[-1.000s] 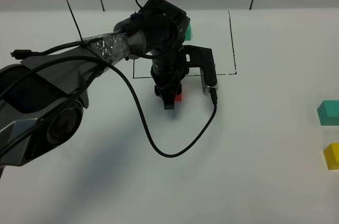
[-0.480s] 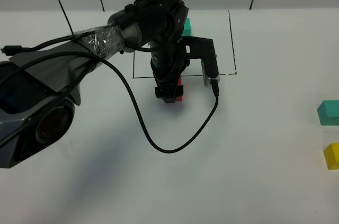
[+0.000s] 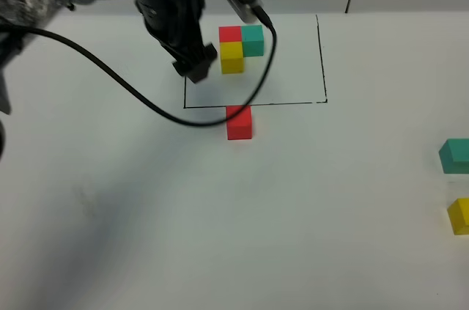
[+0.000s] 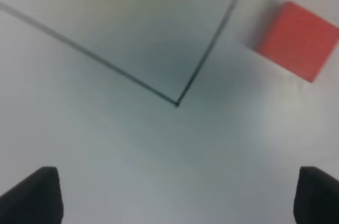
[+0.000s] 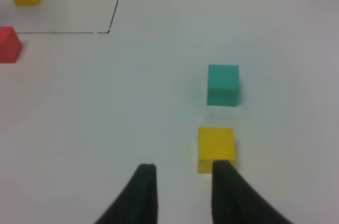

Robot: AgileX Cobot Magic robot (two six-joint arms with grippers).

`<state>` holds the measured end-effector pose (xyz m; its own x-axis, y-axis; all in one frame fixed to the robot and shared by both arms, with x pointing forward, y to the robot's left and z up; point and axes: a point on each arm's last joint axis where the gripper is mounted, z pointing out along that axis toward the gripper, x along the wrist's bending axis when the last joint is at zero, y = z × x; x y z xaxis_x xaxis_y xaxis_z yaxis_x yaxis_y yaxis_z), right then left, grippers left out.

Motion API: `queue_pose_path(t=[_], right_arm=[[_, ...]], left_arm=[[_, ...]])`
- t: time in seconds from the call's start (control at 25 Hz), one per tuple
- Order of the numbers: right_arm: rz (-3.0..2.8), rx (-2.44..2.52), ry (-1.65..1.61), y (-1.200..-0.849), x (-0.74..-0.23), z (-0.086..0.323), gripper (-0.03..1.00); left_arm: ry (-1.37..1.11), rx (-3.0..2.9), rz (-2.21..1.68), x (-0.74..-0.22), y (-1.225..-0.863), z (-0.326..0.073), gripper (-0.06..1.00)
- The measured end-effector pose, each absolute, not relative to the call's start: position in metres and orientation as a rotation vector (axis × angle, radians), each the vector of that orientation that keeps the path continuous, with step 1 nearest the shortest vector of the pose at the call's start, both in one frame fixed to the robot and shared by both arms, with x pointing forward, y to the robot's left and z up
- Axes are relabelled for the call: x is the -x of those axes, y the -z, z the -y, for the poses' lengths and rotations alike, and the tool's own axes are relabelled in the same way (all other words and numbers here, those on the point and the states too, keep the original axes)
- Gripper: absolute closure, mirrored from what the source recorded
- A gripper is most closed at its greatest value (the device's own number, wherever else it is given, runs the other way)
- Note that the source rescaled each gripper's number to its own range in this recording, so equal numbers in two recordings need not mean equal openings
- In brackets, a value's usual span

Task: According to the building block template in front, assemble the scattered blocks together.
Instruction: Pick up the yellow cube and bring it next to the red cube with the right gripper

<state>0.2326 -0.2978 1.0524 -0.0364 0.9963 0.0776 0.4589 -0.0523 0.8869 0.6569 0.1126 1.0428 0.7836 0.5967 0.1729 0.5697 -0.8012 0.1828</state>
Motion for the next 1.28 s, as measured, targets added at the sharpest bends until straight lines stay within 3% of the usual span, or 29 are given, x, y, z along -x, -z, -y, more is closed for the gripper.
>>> queue_pose_path(t=[0.24, 0.4, 0.48, 0.96, 1.28], right_arm=[[-1.563, -1.580, -1.036, -1.052, -0.233, 0.298, 0.97], [-1.563, -1.580, -1.036, -1.052, -0.233, 0.298, 0.97], [-1.563, -1.580, -1.036, -1.052, -0.233, 0.298, 0.97], [-1.563, -1.580, -1.036, -1.052, -0.233, 0.298, 0.97], [-1.563, -1.580, -1.036, -1.052, -0.233, 0.298, 0.97]], left_arm=[[-0.182, -2.599, -1.390, -0.650, -1.060, -0.217, -0.05], [-0.056, -2.452, -1.582, -0.607, -1.061, -0.268, -0.05], [-0.137, -2.334, -1.647, -0.580, -1.072, -0.285, -0.06], [-0.555, -1.856, -1.675, -0.367, -1.121, -0.288, -0.03], [-0.643, -1.766, -1.631, -0.279, -1.100, -0.290, 0.00]])
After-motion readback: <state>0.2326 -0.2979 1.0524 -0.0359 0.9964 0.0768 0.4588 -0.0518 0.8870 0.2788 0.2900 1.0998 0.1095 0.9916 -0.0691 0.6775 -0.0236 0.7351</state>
